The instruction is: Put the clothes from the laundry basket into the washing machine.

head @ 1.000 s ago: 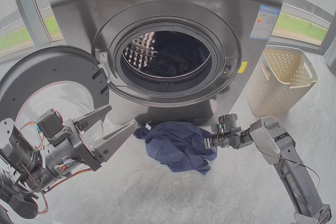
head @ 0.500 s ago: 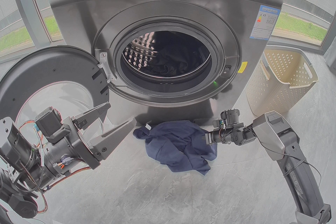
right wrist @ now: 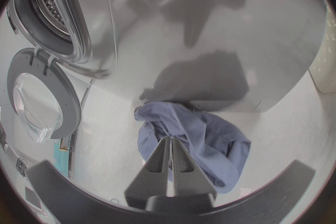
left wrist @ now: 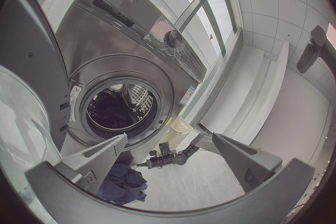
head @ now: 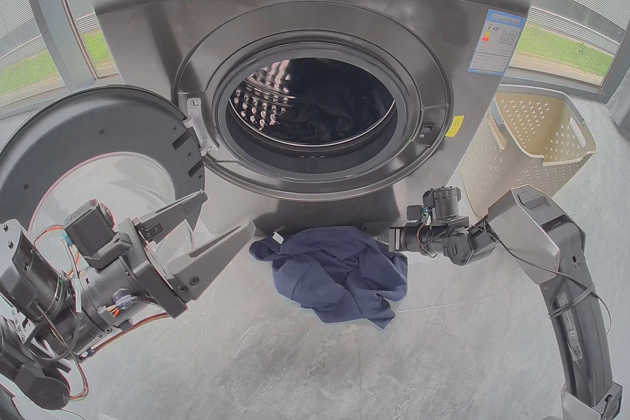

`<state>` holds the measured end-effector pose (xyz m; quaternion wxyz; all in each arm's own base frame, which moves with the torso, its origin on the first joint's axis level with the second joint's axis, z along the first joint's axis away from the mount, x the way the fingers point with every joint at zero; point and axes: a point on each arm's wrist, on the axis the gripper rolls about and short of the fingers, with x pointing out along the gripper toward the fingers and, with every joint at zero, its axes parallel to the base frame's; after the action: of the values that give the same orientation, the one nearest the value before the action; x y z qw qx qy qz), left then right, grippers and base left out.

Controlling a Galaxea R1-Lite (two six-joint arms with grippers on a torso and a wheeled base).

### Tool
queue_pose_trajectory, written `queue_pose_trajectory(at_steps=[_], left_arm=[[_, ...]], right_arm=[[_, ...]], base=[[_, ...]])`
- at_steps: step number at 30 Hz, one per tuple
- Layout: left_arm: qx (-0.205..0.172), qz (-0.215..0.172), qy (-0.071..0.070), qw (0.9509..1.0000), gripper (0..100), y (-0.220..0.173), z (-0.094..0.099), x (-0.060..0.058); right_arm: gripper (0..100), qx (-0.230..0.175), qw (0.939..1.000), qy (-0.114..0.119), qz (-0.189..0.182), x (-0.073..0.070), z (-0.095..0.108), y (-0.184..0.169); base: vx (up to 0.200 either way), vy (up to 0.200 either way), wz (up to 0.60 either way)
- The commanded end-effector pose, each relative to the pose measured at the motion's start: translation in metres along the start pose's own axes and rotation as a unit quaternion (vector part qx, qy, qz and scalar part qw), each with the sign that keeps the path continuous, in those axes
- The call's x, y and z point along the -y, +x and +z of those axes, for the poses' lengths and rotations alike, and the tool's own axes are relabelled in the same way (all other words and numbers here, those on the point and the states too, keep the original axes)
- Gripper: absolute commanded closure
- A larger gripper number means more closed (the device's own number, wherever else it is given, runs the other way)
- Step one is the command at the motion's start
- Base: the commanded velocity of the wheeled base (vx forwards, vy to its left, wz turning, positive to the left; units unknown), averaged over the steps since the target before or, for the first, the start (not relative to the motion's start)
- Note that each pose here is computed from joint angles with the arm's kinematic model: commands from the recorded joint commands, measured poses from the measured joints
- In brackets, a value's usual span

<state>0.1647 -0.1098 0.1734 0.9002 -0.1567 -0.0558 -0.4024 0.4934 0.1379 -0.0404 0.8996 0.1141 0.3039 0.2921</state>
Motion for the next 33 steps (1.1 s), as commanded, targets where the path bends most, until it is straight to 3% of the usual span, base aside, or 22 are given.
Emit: queue_pose_trajectory(at_steps=[1, 5, 6, 12, 17, 22, 31, 32, 33], left_arm=[[0.000, -0.001, 0.000, 1.0000, 0, 0.000, 0.000, 0.000], [-0.001, -0.001, -0.001, 1.0000, 0, -0.001, 0.000, 0.001], [-0.001, -0.001, -0.001, 1.0000, 0, -0.001, 0.000, 0.001], [-0.006, 0.001, -0.002, 1.0000, 0, 0.000, -0.003, 0.000], [-0.007, 0.003, -0.002, 1.0000, 0, 0.000, -0.003, -0.002], [-0.008, 0.003, -0.002, 1.0000, 0, 0.000, -0.004, -0.002], [-0.009, 0.004, -0.006, 0.9999, 0, 0.000, -0.004, -0.002], [-0.009, 0.004, -0.006, 0.9999, 0, 0.000, -0.004, -0.002], [-0.009, 0.004, -0.007, 0.9999, 0, 0.000, -0.004, -0.002]], right_arm=[[100, 0.018, 0.9998, -0.004, -0.001, -0.004, 0.011, -0.009], [100, 0.010, 0.9999, -0.006, -0.007, 0.001, 0.002, 0.000], [0, 0.010, 0.9999, -0.006, -0.007, 0.001, 0.002, 0.000], [0, -0.011, 0.9970, -0.066, -0.040, 0.033, -0.003, 0.015], [0, -0.026, 0.9949, -0.088, -0.042, 0.045, -0.016, 0.032], [0, -0.063, 0.9938, -0.085, -0.036, 0.045, -0.042, 0.046], [0, -0.073, 0.9936, -0.078, -0.035, 0.042, -0.048, 0.049], [100, -0.073, 0.9936, -0.078, -0.035, 0.042, -0.048, 0.049], [100, -0.073, 0.9936, -0.078, -0.038, 0.042, -0.047, 0.049]], base=[[0.000, 0.000, 0.00], [0.000, 0.000, 0.00], [0.000, 0.000, 0.00], [0.000, 0.000, 0.00], [0.000, 0.000, 0.00], [0.000, 0.000, 0.00], [0.000, 0.000, 0.00], [0.000, 0.000, 0.00], [0.000, 0.000, 0.00]])
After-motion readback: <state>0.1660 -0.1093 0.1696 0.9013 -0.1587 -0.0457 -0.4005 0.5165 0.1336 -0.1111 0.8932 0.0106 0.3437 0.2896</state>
